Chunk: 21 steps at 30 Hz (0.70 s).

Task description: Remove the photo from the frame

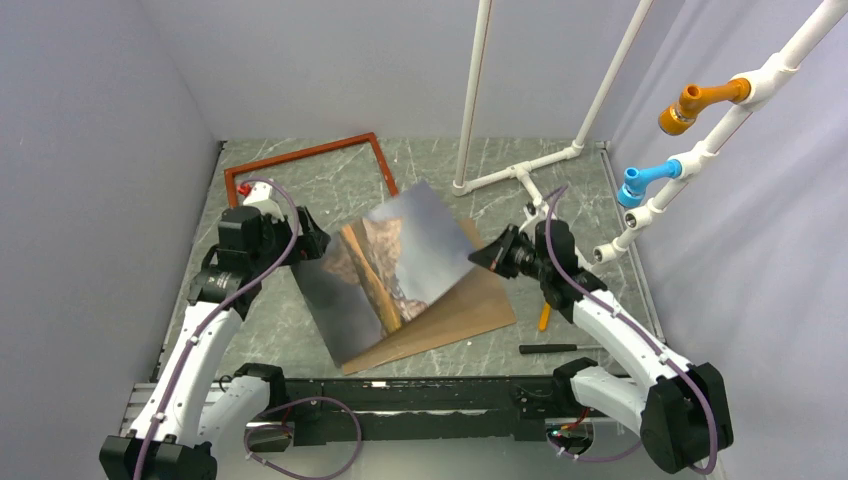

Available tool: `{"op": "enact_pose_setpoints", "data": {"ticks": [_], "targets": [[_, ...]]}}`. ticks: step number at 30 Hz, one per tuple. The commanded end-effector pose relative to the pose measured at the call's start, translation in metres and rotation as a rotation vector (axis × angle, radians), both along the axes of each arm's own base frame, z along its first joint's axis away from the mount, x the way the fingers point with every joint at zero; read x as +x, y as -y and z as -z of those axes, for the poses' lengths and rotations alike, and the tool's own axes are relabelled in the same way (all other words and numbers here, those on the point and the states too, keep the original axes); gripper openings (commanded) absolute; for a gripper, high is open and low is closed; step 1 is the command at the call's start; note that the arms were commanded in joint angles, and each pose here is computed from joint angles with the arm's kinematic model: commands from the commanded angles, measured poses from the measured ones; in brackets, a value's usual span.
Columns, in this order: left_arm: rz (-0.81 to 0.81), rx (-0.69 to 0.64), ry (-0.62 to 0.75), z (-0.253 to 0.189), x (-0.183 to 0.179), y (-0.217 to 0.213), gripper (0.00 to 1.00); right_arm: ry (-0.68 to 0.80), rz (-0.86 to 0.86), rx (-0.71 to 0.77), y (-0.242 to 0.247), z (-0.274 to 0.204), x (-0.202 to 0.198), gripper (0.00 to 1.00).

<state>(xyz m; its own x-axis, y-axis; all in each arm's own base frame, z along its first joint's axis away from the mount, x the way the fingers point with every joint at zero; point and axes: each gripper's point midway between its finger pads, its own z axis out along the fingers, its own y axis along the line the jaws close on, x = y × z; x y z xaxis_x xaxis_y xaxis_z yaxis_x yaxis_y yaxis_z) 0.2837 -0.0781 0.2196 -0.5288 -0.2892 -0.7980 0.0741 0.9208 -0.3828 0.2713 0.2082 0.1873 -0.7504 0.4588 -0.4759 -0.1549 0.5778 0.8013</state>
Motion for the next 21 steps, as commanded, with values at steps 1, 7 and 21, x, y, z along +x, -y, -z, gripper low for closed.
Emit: {"op": "enact_pose_setpoints", "data": {"ticks": [1, 7, 21], "targets": [[0.027, -0.037, -0.028, 0.025, -0.006, 0.008, 0.99, 0.066, 0.139, -0.176, 0.038, 0.046, 0.003, 0.00], [0.023, -0.094, -0.117, 0.061, -0.012, 0.014, 0.99, -0.010, 0.198, -0.315, 0.065, 0.095, -0.004, 0.00], [-0.056, -0.174, -0.230, 0.113, -0.019, 0.016, 0.99, -0.077, 0.297, -0.386, 0.094, 0.121, -0.018, 0.00]]}}
